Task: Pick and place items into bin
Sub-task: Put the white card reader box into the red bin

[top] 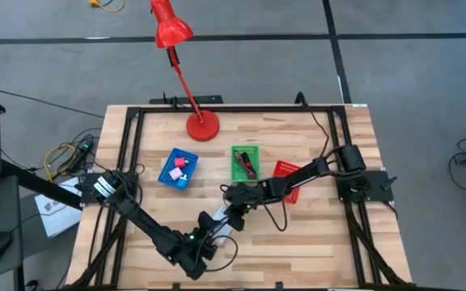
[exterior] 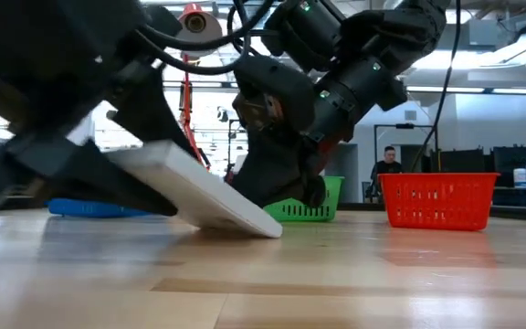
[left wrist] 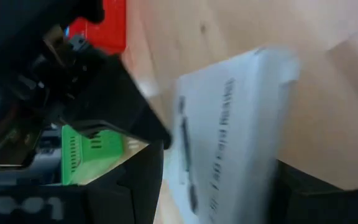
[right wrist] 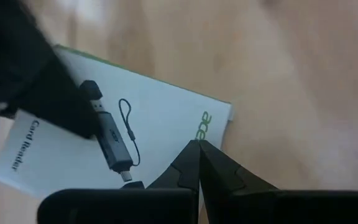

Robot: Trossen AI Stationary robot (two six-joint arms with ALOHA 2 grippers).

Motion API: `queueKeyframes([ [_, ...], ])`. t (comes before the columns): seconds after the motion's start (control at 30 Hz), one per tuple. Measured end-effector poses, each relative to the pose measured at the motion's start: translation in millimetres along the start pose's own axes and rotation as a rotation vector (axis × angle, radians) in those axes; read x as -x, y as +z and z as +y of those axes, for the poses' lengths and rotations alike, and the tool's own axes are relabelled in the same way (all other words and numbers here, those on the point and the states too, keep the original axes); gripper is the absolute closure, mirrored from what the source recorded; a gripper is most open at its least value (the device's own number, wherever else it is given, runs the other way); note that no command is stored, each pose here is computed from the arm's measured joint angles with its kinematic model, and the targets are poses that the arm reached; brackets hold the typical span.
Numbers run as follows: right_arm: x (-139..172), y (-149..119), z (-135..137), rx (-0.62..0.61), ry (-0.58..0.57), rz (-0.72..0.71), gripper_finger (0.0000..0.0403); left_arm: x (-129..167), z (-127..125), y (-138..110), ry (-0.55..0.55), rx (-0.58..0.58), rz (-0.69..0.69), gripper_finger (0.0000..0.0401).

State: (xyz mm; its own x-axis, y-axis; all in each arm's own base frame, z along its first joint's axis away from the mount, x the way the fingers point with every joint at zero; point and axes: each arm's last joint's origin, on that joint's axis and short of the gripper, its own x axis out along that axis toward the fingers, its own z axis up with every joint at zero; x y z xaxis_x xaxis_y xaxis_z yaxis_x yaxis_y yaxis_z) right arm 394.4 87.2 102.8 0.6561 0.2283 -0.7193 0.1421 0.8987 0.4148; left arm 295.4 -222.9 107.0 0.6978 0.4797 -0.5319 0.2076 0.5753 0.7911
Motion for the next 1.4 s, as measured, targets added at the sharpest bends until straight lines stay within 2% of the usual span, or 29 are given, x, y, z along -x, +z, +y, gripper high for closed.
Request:
queueKeyframes([
  [0.1, -1, 3, 4, 0.007, 0.080, -0.024, 0.0403, -4, 4, 1, 0.001, -0.005, 0.017, 0.0223],
  [0.2, -2, 3, 6, 0.013, 0.097, -0.035, 0.0403, -6, 5, 1, -0.009, 0.003, 0.021, 0.0238],
  [0.3, -2, 4, 6, 0.019, 0.087, -0.046, 0.0403, -5, 5, 1, -0.025, 0.004, 0.015, 0.0277],
  [0.47, -1, 12, 12, 0.082, 0.096, -0.070, 0.0403, 7, 0, 5, -0.014, -0.020, -0.006, 0.0367],
  [0.63, 4, 28, 28, 0.166, 0.106, -0.133, 0.0403, 28, 6, 23, 0.049, -0.002, -0.014, 0.0367],
  [0.73, 20, 40, 44, 0.231, 0.055, -0.141, 0.0403, 45, 18, 36, 0.087, 0.018, 0.001, 0.0362],
  [0.87, 57, 46, 65, 0.324, -0.148, -0.116, 0.0403, 57, 37, 42, 0.117, 0.058, 0.056, 0.0365],
  [1.0, 121, 50, 94, 0.369, -0.311, -0.173, 0.0403, 45, 54, 46, 0.162, 0.053, 0.089, 0.0365],
  [1.1, 170, 39, 107, 0.398, -0.391, -0.171, 0.0403, 20, 73, 47, 0.219, 0.033, 0.127, 0.0365],
  [1.2, 223, 24, 116, 0.367, -0.417, -0.203, 0.0403, -18, 102, 53, 0.224, 0.107, 0.135, 0.0365],
  [1.3, 275, 9, 118, 0.309, -0.450, -0.283, 0.0403, -50, 132, 63, 0.197, 0.163, 0.057, 0.0365],
  [1.4, 311, -5, 115, 0.274, -0.480, -0.346, 0.0403, -64, 160, 75, 0.260, 0.224, -0.068, 0.0365],
])
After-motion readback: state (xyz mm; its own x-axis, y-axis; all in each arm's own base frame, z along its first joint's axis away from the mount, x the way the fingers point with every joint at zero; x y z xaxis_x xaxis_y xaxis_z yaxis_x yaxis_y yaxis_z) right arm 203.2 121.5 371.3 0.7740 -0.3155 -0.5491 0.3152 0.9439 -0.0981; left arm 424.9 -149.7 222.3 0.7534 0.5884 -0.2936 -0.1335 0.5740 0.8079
